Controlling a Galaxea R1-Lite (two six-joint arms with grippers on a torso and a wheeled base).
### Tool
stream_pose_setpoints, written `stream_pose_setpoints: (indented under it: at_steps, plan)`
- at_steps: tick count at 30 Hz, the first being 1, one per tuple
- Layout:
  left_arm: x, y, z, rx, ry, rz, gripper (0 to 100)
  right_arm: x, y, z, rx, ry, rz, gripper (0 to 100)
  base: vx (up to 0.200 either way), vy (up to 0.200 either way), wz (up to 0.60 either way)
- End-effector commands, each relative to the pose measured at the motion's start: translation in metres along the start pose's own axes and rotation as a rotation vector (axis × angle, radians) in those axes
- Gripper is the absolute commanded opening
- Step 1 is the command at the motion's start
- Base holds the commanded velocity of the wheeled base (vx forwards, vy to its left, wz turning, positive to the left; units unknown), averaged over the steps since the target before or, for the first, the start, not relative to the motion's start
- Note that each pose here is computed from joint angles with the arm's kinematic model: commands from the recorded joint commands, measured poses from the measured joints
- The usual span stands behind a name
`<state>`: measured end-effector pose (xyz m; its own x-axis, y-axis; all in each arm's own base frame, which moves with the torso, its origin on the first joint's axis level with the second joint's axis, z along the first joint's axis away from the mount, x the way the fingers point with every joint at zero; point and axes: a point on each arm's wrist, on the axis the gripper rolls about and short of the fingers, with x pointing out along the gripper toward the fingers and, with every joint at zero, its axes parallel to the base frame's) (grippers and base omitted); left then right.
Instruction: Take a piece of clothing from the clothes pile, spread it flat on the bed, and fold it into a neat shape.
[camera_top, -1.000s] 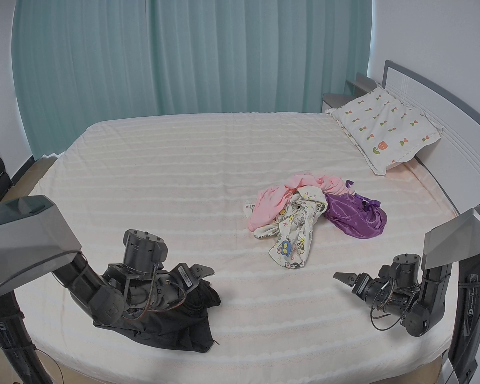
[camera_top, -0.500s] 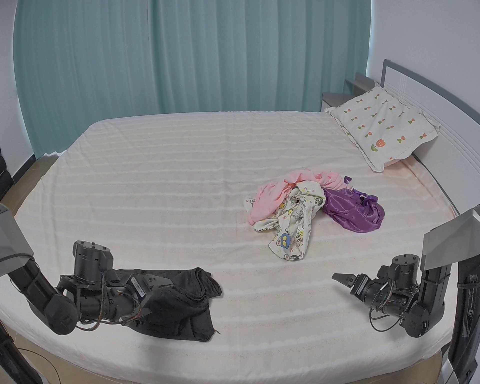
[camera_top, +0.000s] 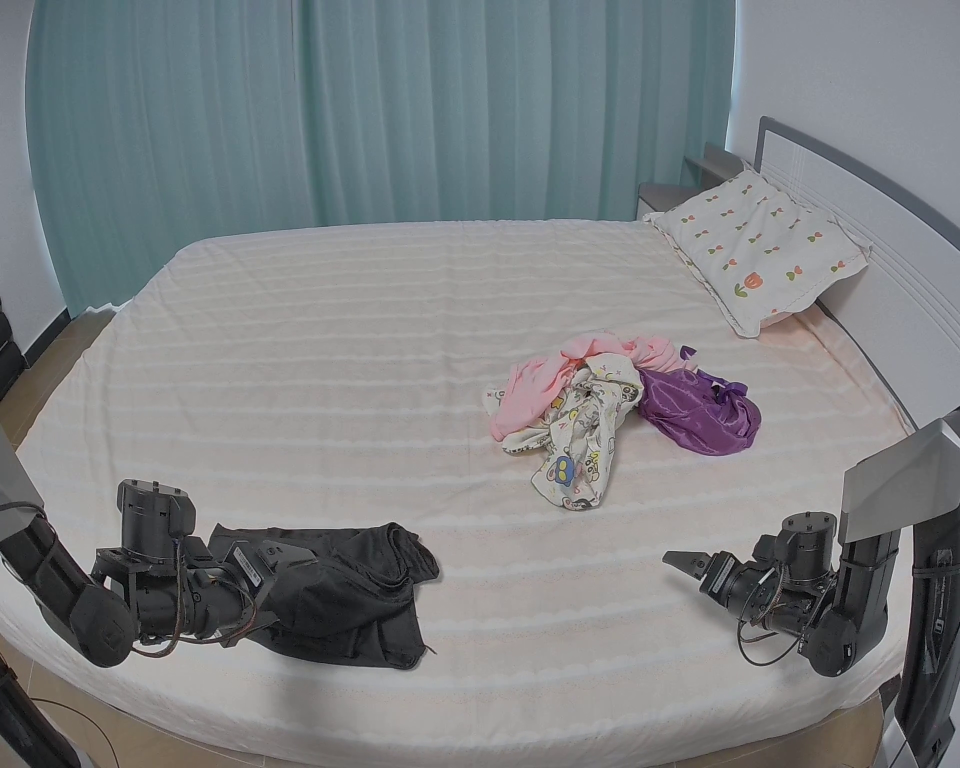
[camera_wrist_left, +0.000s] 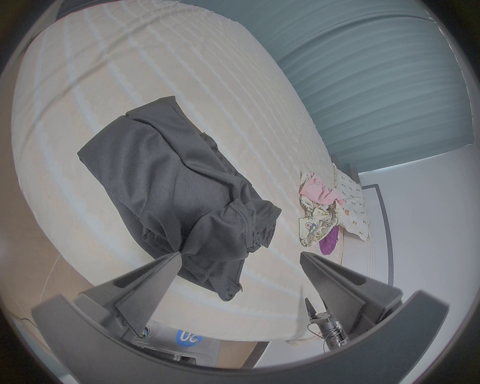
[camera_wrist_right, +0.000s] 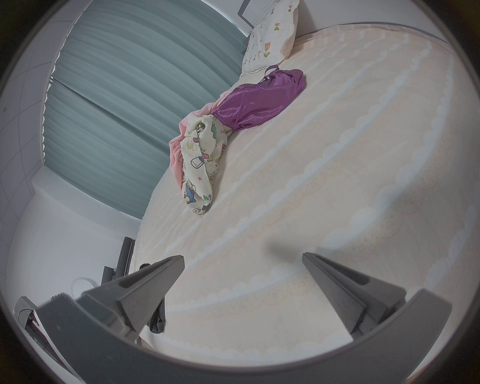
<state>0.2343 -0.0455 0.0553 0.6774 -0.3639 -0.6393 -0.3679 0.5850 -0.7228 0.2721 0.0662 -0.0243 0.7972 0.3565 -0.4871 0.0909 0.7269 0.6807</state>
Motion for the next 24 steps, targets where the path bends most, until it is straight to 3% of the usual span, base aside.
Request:
stream_pose_setpoints:
  at_steps: [1, 17, 24]
  plan:
    - [-0.004, 0.007, 0.016, -0.041, -0.042, -0.003, 100, 0.000, 0.002, 0.000, -0.004, -0.005, 0.011, 100, 0.000, 0.200, 0.00]
    - [-0.024, 0.032, 0.060, -0.106, -0.080, -0.075, 100, 0.000, 0.005, -0.001, -0.013, -0.006, 0.020, 100, 0.000, 0.200, 0.00]
    - [-0.022, 0.043, 0.079, -0.145, -0.117, -0.066, 100, 0.002, 0.024, -0.007, -0.051, -0.042, 0.041, 100, 0.000, 0.200, 0.00]
